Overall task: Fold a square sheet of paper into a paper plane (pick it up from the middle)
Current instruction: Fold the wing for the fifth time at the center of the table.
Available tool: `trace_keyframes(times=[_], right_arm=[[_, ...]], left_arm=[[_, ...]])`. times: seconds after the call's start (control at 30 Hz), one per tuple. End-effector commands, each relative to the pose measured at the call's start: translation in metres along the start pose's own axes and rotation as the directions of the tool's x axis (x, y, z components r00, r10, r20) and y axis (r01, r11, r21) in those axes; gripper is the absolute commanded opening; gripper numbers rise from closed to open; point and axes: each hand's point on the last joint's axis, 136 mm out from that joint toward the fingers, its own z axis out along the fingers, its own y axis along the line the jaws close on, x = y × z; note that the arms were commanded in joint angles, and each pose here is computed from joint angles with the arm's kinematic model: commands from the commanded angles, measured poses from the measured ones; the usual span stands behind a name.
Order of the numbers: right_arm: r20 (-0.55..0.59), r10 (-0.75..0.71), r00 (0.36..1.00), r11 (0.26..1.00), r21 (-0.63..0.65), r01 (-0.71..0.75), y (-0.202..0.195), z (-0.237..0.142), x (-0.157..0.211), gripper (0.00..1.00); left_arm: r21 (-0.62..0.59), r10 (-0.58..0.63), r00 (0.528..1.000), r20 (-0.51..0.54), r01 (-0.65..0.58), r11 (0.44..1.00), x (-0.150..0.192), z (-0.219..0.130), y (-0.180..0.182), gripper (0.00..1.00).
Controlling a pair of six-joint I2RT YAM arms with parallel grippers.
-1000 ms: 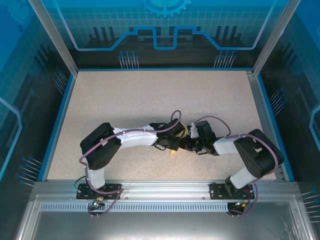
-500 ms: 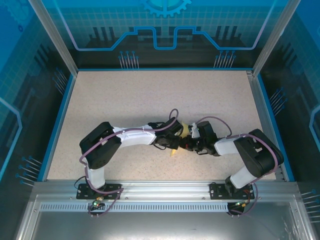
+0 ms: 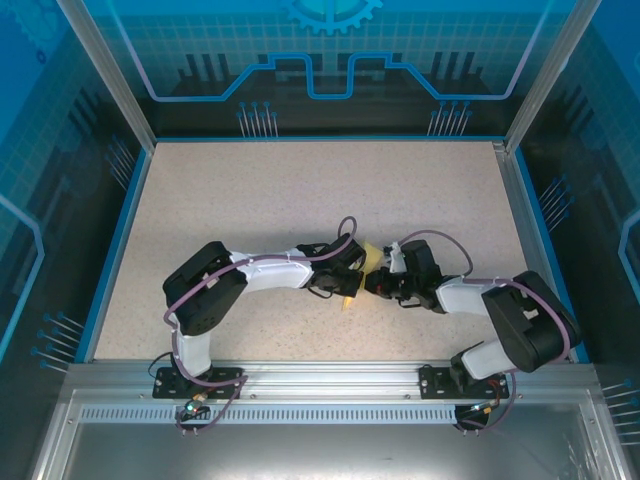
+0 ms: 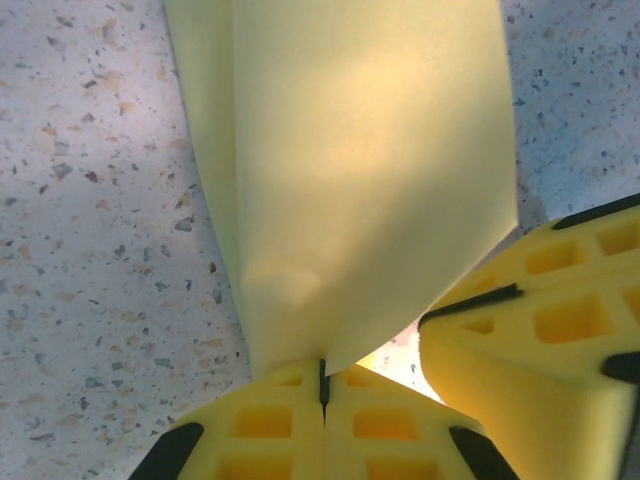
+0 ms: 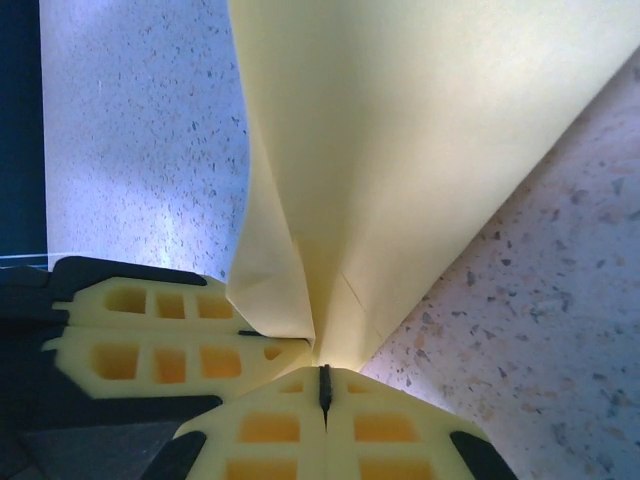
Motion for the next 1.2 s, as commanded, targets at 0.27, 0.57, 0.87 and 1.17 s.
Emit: trace_keyframes(times=[0.27,0.57,0.87,1.17], right_arm=[[0.065,-0.005,0.998,1.0,-0.03,0.007,0.008,-0.012,-0.022,0.14],[0.08,0.016,0.997,0.993,-0.121,-0.006,0.021,-0.006,-0.031,0.22],[0.076,0.051,0.996,0.991,-0.127,-0.041,0.017,-0.002,-0.038,0.29],[0.059,0.057,0.997,0.993,-0.105,-0.051,0.012,0.003,-0.037,0.2]], left_arm=[[-0.008,0.009,1.0,-0.021,-0.009,1.0,0.006,0.004,0.007,0.0],[-0.005,0.021,1.0,-0.02,-0.021,1.0,0.005,0.003,0.006,0.0],[0.007,0.034,0.999,-0.021,-0.033,0.999,0.004,0.004,0.003,0.0],[0.015,0.044,0.999,-0.022,-0.044,0.999,0.003,0.003,0.001,0.02]])
